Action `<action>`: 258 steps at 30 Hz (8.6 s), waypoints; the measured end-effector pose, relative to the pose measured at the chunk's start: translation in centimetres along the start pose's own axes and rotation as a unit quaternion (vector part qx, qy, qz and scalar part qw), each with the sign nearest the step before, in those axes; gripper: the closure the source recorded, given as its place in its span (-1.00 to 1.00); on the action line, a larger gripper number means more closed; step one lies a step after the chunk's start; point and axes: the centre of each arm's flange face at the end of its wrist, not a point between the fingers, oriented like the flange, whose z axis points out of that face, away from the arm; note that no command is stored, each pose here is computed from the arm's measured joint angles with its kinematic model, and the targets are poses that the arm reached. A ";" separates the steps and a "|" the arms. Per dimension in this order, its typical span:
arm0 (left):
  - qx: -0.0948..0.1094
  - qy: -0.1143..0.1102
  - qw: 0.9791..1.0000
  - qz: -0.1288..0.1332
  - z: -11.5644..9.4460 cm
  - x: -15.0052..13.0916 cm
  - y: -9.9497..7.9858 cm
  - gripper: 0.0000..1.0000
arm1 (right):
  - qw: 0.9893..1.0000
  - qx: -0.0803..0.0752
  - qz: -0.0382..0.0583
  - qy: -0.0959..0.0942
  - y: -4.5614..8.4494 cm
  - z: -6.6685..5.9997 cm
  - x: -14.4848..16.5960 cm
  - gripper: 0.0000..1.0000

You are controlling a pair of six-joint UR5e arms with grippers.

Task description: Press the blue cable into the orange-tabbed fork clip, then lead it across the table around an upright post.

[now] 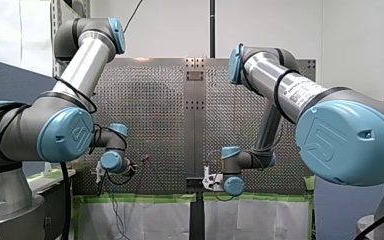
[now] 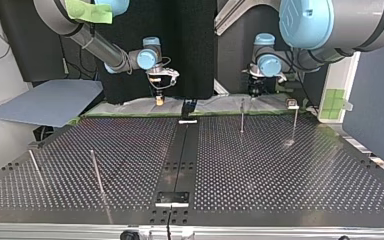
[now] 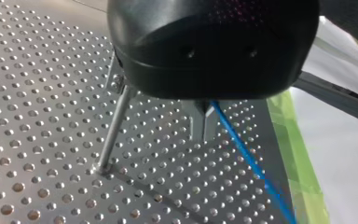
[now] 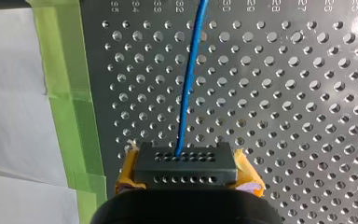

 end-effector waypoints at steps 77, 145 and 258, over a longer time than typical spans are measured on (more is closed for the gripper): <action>-0.004 0.005 1.000 0.007 0.1 0.1 1.0 0.99 | 1.000 -0.007 -0.004 0.001 0.7 0.6 1.4 1.00; -0.004 0.006 1.000 0.009 -0.3 -1.3 0.8 0.99 | 1.000 -0.017 -0.003 -0.001 2.0 0.9 1.4 1.00; 0.036 0.010 0.999 -0.029 5.0 -3.0 1.9 0.99 | 0.999 -0.030 0.008 0.031 8.8 7.3 6.6 1.00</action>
